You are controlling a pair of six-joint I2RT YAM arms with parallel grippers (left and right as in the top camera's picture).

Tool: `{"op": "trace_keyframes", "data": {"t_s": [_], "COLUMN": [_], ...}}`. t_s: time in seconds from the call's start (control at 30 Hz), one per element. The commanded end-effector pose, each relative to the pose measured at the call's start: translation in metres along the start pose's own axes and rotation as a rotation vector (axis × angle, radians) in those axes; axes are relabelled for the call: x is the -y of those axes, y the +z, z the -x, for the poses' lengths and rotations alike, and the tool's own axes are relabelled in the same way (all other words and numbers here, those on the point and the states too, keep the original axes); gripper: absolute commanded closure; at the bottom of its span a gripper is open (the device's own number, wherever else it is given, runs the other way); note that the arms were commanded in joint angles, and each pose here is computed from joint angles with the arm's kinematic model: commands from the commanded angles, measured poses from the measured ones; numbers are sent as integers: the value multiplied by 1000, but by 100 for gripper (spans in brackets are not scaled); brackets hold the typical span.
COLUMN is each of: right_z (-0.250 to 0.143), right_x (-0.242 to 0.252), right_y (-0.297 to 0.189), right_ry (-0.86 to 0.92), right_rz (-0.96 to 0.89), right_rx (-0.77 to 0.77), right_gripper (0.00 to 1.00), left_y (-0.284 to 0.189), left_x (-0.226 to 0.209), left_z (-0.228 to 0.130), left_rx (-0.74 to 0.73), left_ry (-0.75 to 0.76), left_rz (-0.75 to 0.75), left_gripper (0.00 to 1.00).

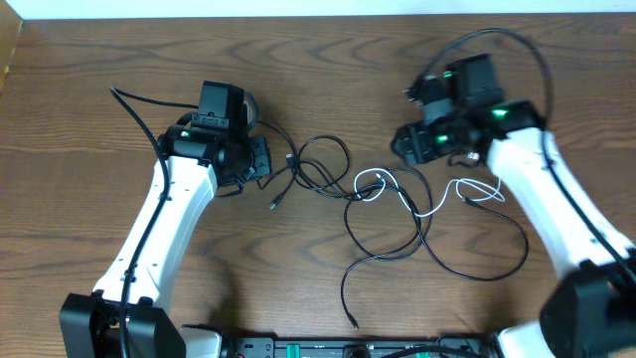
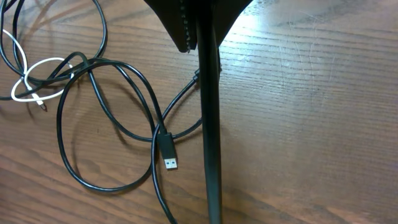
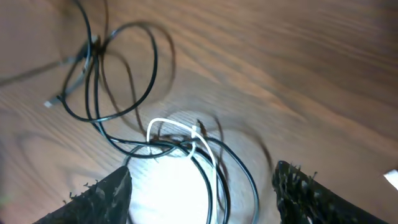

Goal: Untangle cables

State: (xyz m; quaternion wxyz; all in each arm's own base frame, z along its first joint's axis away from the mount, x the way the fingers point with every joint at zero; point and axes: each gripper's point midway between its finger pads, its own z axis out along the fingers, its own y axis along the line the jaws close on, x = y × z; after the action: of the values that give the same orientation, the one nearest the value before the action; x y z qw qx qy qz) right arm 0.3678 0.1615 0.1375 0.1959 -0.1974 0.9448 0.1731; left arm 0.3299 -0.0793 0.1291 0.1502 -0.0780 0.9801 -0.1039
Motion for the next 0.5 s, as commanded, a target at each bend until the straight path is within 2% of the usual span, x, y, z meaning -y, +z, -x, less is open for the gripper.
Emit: {"op": "trace_keyframes", "data": {"t_s": [0.0,0.2,0.47], "right_z": [-13,-24,-33], "right_x": [-5,-14,-19], "right_y": [32,76,98], "right_ry": [-120,-237,-259], "right_rz": [-4,28,42], "right_rx": [-74,-140,-177], "right_gripper": [30,32,37], "left_y": [1,1,1], "left_x": [-2,-2,-2], "left_z": [-1,-1,-1], "left_rx": [0,0,0], "left_ry": [18,18,18], "left_rz": [13,13,13], "left_gripper": [93,92,92]}}
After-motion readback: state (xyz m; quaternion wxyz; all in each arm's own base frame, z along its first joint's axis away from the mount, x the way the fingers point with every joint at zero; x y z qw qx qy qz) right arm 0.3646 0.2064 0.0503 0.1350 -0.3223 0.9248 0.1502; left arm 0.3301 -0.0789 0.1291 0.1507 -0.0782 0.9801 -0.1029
